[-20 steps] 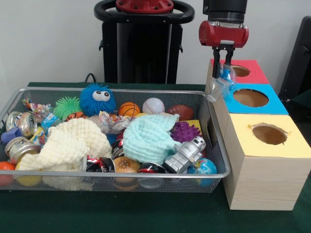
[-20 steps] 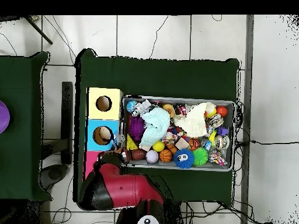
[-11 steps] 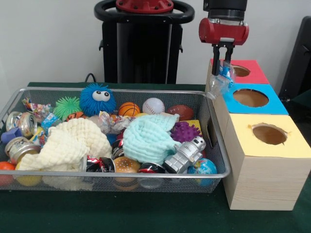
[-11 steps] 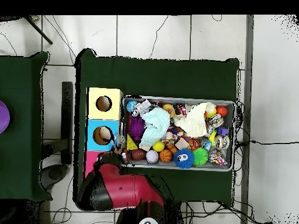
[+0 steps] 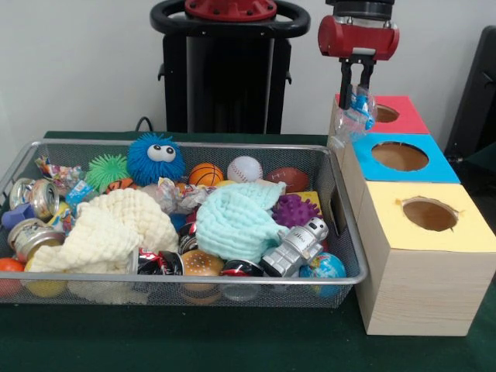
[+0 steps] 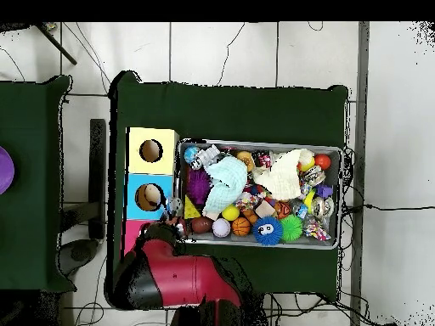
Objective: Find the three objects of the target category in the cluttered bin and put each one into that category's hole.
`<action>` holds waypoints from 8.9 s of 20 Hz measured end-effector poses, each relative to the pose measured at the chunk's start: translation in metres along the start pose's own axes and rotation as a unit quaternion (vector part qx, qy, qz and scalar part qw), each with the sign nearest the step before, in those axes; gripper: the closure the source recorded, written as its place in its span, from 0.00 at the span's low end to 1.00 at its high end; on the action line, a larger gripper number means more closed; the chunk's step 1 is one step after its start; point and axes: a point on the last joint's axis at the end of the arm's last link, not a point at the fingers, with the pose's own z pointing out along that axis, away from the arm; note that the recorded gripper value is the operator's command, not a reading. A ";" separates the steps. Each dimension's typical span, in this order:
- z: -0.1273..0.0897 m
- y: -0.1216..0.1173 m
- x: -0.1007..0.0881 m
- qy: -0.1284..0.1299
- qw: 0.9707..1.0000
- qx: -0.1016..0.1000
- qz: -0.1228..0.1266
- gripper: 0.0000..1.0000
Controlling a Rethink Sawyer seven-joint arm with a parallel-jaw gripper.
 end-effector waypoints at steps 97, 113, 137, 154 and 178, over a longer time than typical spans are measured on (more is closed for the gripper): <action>-0.014 0.068 -0.032 0.061 0.998 -0.010 -0.011 1.00; -0.006 0.069 -0.026 0.071 0.997 -0.011 -0.009 1.00; -0.002 0.048 -0.030 0.074 0.997 -0.008 0.018 0.00; -0.008 0.022 -0.040 0.064 0.997 -0.004 0.044 0.00; -0.048 -0.060 -0.065 0.054 0.992 -0.007 0.117 0.00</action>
